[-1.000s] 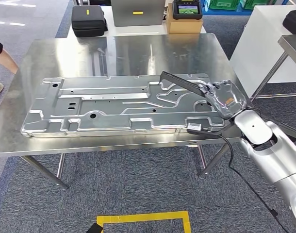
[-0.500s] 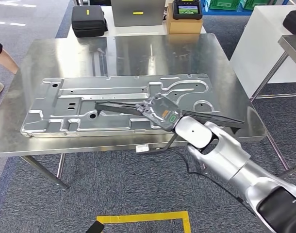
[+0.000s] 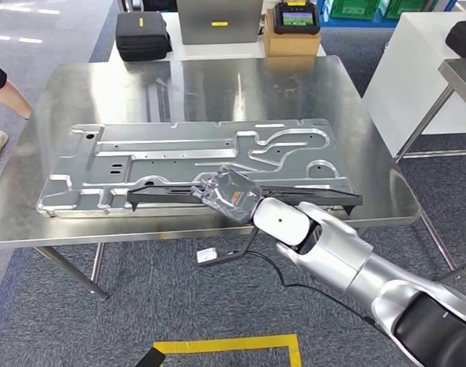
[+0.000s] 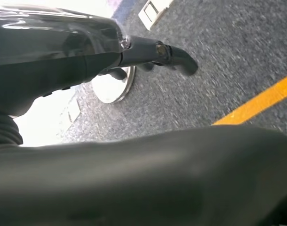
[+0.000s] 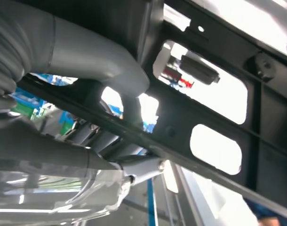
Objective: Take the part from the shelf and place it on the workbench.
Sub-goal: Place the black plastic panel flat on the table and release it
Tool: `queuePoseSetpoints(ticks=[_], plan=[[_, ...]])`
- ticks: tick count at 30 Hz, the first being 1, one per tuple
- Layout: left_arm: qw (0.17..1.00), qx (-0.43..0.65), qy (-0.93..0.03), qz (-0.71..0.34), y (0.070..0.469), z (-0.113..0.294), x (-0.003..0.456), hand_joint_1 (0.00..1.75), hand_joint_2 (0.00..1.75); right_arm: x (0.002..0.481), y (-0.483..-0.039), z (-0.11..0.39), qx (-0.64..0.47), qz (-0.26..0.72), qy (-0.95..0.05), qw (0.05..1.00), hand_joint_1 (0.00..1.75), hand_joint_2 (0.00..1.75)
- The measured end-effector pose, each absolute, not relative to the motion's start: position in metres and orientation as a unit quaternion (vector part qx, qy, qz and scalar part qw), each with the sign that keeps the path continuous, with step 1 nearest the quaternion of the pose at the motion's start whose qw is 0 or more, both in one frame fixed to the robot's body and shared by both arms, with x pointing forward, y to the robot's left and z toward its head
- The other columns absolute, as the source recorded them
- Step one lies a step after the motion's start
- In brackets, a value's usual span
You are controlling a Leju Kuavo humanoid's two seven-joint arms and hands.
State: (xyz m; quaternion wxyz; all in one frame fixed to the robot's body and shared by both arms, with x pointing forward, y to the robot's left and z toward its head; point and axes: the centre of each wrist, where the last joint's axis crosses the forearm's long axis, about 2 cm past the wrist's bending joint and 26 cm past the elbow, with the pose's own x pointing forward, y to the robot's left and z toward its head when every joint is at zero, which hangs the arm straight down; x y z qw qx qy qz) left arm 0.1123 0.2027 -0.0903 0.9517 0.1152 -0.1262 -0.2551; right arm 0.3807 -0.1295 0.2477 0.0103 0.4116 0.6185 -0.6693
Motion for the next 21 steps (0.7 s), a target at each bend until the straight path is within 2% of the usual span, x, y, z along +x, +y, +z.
queuePoseSetpoints(ticks=[21], plan=[[0.95, 0.116, -0.127, -0.26, 0.203, -0.09, 0.112, 0.0, 1.75, 0.375, -0.129, 0.23, 0.394, -0.688, 0.609, 0.012, 1.75, 1.75]])
